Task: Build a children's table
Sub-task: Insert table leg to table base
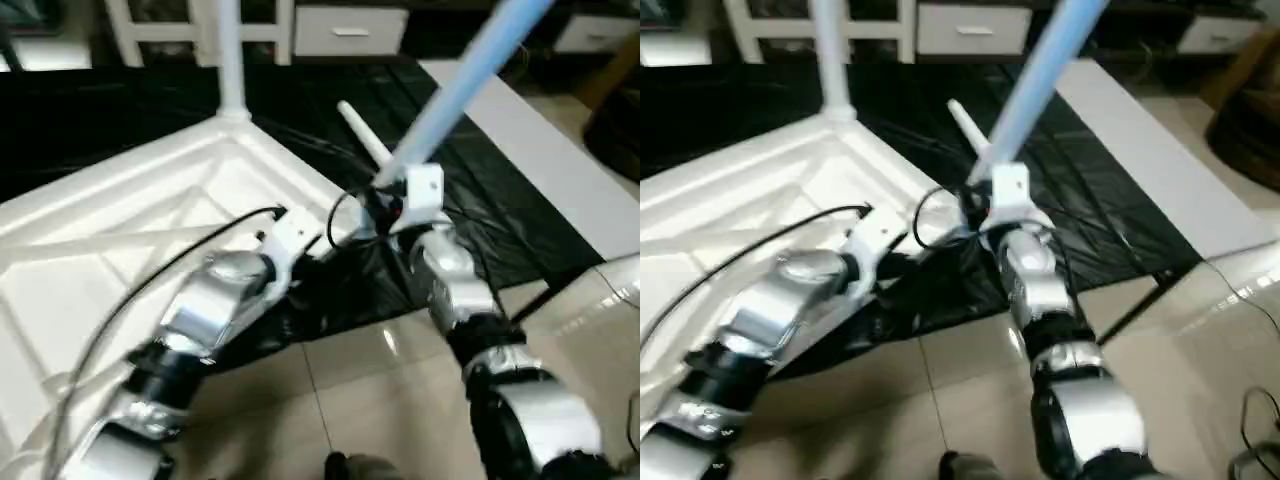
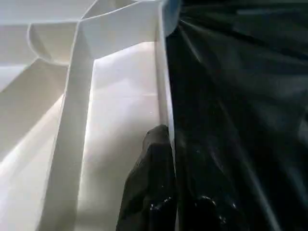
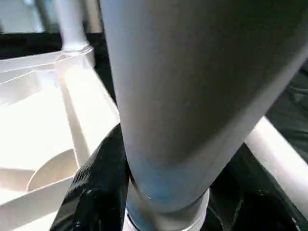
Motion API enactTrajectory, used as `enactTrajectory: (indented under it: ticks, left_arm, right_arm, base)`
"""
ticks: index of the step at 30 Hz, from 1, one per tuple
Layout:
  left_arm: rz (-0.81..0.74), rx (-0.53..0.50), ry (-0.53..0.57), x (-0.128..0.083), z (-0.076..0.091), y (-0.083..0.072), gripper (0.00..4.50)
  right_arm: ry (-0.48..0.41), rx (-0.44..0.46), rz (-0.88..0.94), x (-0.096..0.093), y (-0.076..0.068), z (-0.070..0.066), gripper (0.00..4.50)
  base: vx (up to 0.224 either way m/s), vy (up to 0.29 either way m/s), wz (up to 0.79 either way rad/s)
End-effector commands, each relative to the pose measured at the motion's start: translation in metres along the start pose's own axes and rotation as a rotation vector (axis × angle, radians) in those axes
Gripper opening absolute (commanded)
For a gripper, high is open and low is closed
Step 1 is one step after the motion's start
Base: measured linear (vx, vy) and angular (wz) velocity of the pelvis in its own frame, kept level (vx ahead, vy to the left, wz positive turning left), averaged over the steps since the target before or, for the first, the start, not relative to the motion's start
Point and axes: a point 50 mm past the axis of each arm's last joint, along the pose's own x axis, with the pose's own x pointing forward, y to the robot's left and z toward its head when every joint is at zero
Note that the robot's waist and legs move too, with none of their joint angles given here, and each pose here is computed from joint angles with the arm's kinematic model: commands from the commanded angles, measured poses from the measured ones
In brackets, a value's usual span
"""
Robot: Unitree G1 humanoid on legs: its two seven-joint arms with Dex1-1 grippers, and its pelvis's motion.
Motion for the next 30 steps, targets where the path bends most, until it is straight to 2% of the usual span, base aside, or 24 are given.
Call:
enactTrajectory:
  ticks: [1, 5, 7, 8, 9, 12, 16, 17, 20, 21, 24, 30]
  left_arm:
    - [-0.130, 0.059, 0.022, 0.002, -0.005, -0.015, 0.00]
    - [-0.175, 0.139, 0.034, -0.004, -0.011, -0.014, 0.00]
    - [-0.183, 0.146, 0.030, -0.005, -0.012, -0.014, 0.00]
    - [-0.255, 0.200, 0.009, -0.012, -0.014, -0.014, 0.00]
    - [-0.255, 0.200, 0.009, -0.012, -0.014, -0.014, 0.00]
    - [-0.384, 0.299, -0.029, -0.024, -0.015, -0.018, 0.00]
    - [-0.503, 0.334, -0.010, -0.037, -0.021, -0.019, 0.00]
    - [-0.547, 0.350, 0.019, -0.043, -0.026, -0.017, 0.00]
    - [-0.572, 0.346, 0.028, -0.047, -0.029, -0.016, 0.00]
    - [-0.598, 0.338, 0.041, -0.051, -0.032, -0.013, 0.00]
    - [-0.617, 0.335, 0.053, -0.054, -0.035, -0.008, 0.00]
    - [-0.610, 0.336, 0.052, -0.056, -0.035, -0.002, 0.00]
  right_arm:
    - [0.405, 0.064, -0.011, -0.029, -0.005, -0.080, 1.87]
    - [0.410, 0.046, 0.069, -0.029, -0.011, -0.073, 1.87]
    - [0.409, 0.043, 0.086, -0.029, -0.011, -0.072, 1.87]
    - [0.428, 0.028, 0.268, -0.030, -0.007, -0.066, 1.87]
    - [0.428, 0.028, 0.268, -0.030, -0.007, -0.066, 1.87]
    - [0.499, -0.033, 0.542, -0.039, -0.006, -0.063, 1.87]
    - [0.557, -0.082, 0.725, -0.053, -0.015, -0.062, 1.87]
    - [0.590, -0.119, 0.858, -0.066, -0.023, -0.062, 1.87]
    - [0.607, -0.132, 0.927, -0.072, -0.028, -0.061, 1.87]
    - [0.630, -0.142, 0.991, -0.080, -0.035, -0.058, 1.87]
    - [0.657, -0.147, 1.056, -0.086, -0.041, -0.055, 1.87]
    - [0.664, -0.142, 1.130, -0.091, -0.043, -0.051, 1.87]
  base:
    - [0.000, 0.000, 0.00]
    - [0.000, 0.000, 0.00]
    - [0.000, 0.000, 0.00]
    - [0.000, 0.000, 0.00]
    - [0.000, 0.000, 0.00]
    - [0.000, 0.000, 0.00]
    - [0.000, 0.000, 0.00]
    - [0.000, 0.000, 0.00]
    - [0.021, 0.004, 0.01]
    - [0.000, 0.000, 0.00]
    - [0.000, 0.000, 0.00]
    - [0.000, 0.000, 0.00]
